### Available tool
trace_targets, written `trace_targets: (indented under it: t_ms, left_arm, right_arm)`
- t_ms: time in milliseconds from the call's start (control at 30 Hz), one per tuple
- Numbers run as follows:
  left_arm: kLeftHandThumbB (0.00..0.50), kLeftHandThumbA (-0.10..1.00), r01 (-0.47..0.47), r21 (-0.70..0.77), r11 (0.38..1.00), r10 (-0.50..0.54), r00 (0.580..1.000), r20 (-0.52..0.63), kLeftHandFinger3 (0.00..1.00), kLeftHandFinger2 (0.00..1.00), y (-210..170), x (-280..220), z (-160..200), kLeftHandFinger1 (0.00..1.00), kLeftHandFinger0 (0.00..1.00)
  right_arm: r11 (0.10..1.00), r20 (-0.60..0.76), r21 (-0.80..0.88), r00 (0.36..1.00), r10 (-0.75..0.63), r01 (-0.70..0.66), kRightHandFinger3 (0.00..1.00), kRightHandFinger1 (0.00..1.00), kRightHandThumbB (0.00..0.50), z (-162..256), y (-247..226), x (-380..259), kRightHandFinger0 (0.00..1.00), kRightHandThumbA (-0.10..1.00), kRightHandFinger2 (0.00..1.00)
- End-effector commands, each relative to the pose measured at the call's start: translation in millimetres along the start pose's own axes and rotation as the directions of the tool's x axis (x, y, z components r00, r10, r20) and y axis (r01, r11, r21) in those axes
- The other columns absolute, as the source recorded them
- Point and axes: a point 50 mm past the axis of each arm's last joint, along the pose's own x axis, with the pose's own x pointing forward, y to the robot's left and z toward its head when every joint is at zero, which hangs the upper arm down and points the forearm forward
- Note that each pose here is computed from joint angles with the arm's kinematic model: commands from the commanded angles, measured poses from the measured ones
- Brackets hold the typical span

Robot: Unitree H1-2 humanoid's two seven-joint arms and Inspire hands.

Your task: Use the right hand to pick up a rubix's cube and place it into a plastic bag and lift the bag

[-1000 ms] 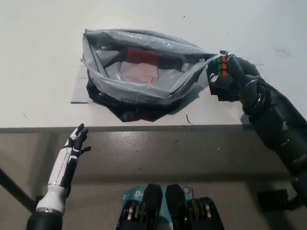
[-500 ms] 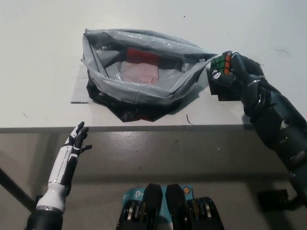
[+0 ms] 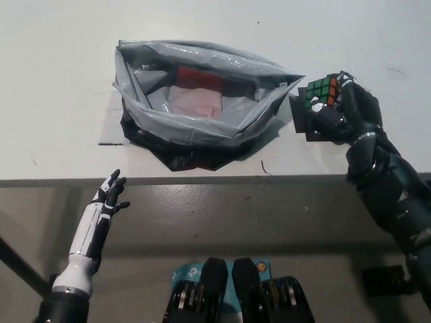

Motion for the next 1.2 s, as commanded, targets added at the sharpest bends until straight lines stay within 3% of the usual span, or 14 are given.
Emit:
trace_targets:
  t_ms: [0,133,233,367,467,633,733,833,967,1167]
  left_arm:
    - [0.130,1.00,0.000,0.020,1.000,-0.002,0.997,0.081,1.00,1.00,6.6,8.8,12.6,1.00,0.88]
    - [0.124,1.00,-0.002,0.013,1.000,0.001,0.997,0.082,1.00,1.00,6.4,8.4,13.3,1.00,0.87]
    - [0.118,1.00,-0.003,0.023,1.000,0.001,0.996,0.086,1.00,1.00,7.4,8.8,13.3,1.00,0.86]
    - [0.133,1.00,-0.003,0.015,1.000,0.002,0.996,0.084,1.00,1.00,7.6,9.4,12.9,1.00,0.87]
    - [0.126,1.00,-0.007,0.014,1.000,0.005,0.996,0.084,1.00,1.00,6.8,8.6,11.3,1.00,0.87]
    - [0.113,1.00,-0.004,0.014,1.000,0.003,0.997,0.077,1.00,1.00,6.6,7.3,11.5,1.00,0.85]
    - [0.119,1.00,-0.004,0.018,1.000,0.003,0.997,0.081,1.00,1.00,6.5,7.4,12.5,1.00,0.84]
    - [0.114,1.00,-0.004,0.014,1.000,0.003,0.997,0.079,1.00,1.00,7.1,6.8,12.4,1.00,0.84]
    - [0.113,1.00,-0.003,0.013,1.000,0.002,0.996,0.084,1.00,1.00,7.8,7.5,13.3,1.00,0.84]
    - [0.120,1.00,-0.005,0.025,1.000,0.003,0.997,0.079,1.00,1.00,6.9,6.7,11.3,1.00,0.83]
  right_arm:
    - [0.988,-0.009,0.118,0.995,-0.095,0.096,0.83,0.51,0.222,-6.7,-6.5,-1.1,0.00,-0.10,0.91]
    - [0.918,-0.102,0.367,0.987,-0.121,0.150,0.80,0.51,0.207,-3.3,-14.6,3.8,0.02,-0.10,0.85]
    - [0.756,-0.109,0.628,0.982,-0.152,0.186,0.75,0.39,0.185,10.3,-34.7,13.4,0.00,-0.10,0.75]
    - [0.558,-0.025,0.817,0.975,-0.219,0.146,0.79,0.43,0.149,33.9,-64.8,22.1,0.01,-0.10,0.79]
    - [0.424,0.040,0.902,0.961,-0.273,0.083,0.79,0.43,0.155,60.8,-93.7,23.5,0.00,-0.10,0.81]
    - [0.308,0.108,0.951,0.935,-0.337,0.001,0.73,0.40,0.151,98.2,-127.3,10.2,0.00,-0.10,0.80]
    - [0.199,0.144,0.977,0.924,-0.354,-0.076,0.83,0.37,0.132,114.0,-141.7,-0.6,0.00,-0.10,0.80]
    - [0.135,0.158,0.984,0.925,-0.345,-0.117,1.00,0.35,0.108,126.2,-152.7,-9.7,0.00,-0.10,0.92]
    - [0.028,0.175,0.984,0.931,-0.321,-0.176,1.00,0.32,0.096,140.2,-164.0,-17.5,0.00,-0.10,0.92]
    - [0.058,0.276,0.961,0.906,-0.322,-0.272,0.95,0.30,0.082,171.7,-171.3,-33.7,0.00,-0.10,0.88]
